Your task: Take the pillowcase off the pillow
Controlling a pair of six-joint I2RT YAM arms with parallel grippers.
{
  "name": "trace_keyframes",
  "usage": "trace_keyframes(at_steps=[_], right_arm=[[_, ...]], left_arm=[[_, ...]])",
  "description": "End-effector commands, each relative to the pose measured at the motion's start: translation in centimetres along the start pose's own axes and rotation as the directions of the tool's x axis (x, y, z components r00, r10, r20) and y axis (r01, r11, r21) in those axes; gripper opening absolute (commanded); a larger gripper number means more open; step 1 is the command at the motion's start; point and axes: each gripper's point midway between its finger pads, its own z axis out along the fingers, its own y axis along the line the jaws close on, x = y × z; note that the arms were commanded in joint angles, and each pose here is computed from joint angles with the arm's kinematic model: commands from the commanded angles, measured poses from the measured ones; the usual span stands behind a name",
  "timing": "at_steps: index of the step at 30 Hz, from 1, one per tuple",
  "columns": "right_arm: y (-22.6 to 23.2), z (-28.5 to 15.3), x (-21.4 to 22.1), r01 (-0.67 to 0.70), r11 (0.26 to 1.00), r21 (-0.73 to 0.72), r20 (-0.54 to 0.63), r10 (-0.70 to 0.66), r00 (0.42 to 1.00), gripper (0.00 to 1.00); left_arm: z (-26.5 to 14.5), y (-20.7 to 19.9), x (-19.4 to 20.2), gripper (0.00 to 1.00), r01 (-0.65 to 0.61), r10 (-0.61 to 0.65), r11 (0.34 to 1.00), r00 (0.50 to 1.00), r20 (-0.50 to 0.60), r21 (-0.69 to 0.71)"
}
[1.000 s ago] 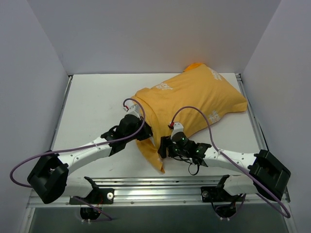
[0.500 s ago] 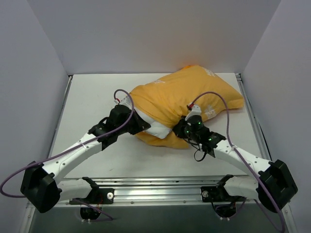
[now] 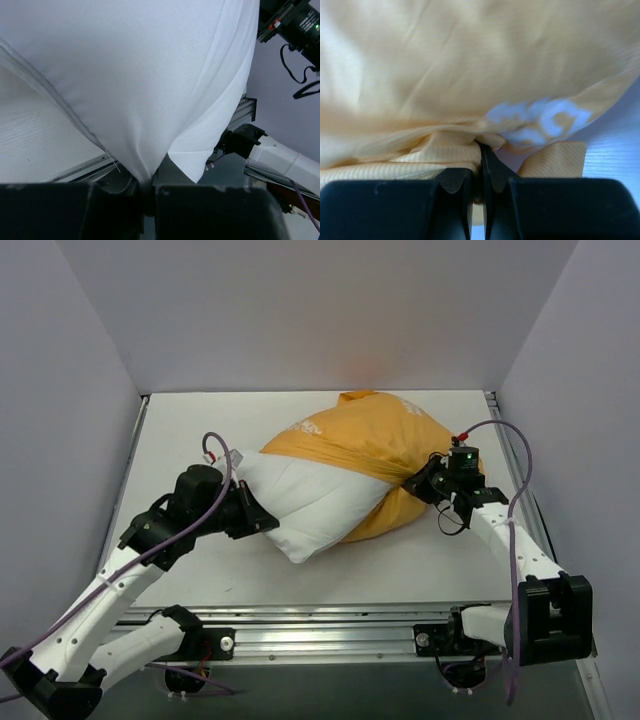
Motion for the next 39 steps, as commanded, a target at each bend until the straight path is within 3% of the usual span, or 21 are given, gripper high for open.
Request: trace_keyframes(at_steps=[1, 3, 5, 8, 10, 11, 13, 14, 15, 18, 21, 25, 31, 33, 39], right_arm=[[-9.4, -2.2, -10.8, -0.257, 0.919, 0.298, 0.392, 0.128, 0.911, 0.00], [-10.3, -2.4, -11.7, -0.285, 0.911, 0.299, 0.410, 0.148, 0.900, 0.00], [-9.2, -2.4, -12.9, -0.235, 0.931, 0.280, 0.396, 0.111, 0.912, 0.00], [-5.5, -0.9, -11.8, -0.123, 0.979, 0.161, 0.313, 0.067, 0.947, 0.01], [-2.3, 0.0, -9.5, -0.024, 0.996, 0.082, 0.238, 0.003, 0.971, 0.14], [-1.4, -0.1, -8.9, 0.007, 0.998, 0.068, 0.228, -0.022, 0.973, 0.20], [-0.2, -0.1, -6.9, 0.061, 0.997, 0.047, 0.173, -0.069, 0.982, 0.35], [0.8, -0.5, -6.0, 0.104, 0.994, 0.016, 0.149, -0.105, 0.983, 0.41], [1.1, -0.8, -5.5, 0.120, 0.993, 0.010, 0.134, -0.120, 0.984, 0.51], [1.2, -2.4, -4.4, 0.172, 0.985, 0.024, 0.103, -0.174, 0.979, 0.62], [1.0, -3.9, -4.0, 0.170, 0.985, 0.039, 0.115, -0.173, 0.978, 0.70], [2.3, -4.3, -3.4, 0.155, 0.988, -0.022, 0.093, -0.153, 0.984, 0.72], [3.6, -2.1, -1.6, 0.166, 0.983, -0.084, 0.013, -0.165, 0.986, 0.73], [4.1, -0.7, -0.8, 0.187, 0.978, -0.094, -0.026, -0.190, 0.981, 0.74], [8.8, 3.9, 3.0, 0.286, 0.937, -0.198, -0.108, -0.311, 0.944, 0.75]], left_arm=[[-6.2, 4.2, 2.5, 0.02, -0.036, 0.032, 0.987, 0.999, -0.030, -0.156], [-7.5, 4.5, 3.3, 0.02, -0.024, 0.023, 0.990, 1.000, -0.010, -0.142], [-7.3, 5.5, 4.6, 0.02, 0.000, -0.004, 0.989, 1.000, -0.026, -0.147], [-5.4, 4.9, 6.6, 0.02, 0.076, -0.077, 0.997, 0.994, -0.071, -0.025], [-4.6, 2.7, 6.2, 0.04, 0.121, -0.115, 0.986, 0.992, -0.058, 0.113], [-4.2, 2.5, 6.1, 0.12, 0.128, -0.121, 0.983, 0.991, -0.055, 0.133], [-3.9, 1.9, 4.9, 0.40, 0.102, -0.102, 0.983, 0.995, -0.008, 0.153], [-3.9, 1.7, 4.3, 0.66, 0.084, -0.086, 0.986, 0.996, 0.007, 0.147], [-4.2, 0.9, 3.2, 0.78, 0.030, -0.035, 0.989, 0.999, 0.032, 0.147], [-3.9, 1.1, 1.3, 0.97, -0.082, 0.079, 0.995, 0.995, 0.056, 0.063], [-4.5, 0.3, -1.6, 0.95, -0.185, 0.185, 0.983, 0.977, 0.103, -0.011], [-3.6, -0.7, -4.7, 0.96, -0.253, 0.256, 0.967, 0.949, 0.186, -0.039], [3.2, 3.4, -5.6, 0.99, -0.271, 0.297, 0.945, 0.946, 0.133, -0.184], [5.5, 5.5, -4.7, 0.92, -0.259, 0.282, 0.938, 0.957, 0.070, -0.230], [7.3, 3.3, 0.3, 0.82, -0.195, 0.195, 0.981, 0.981, -0.017, -0.018]])
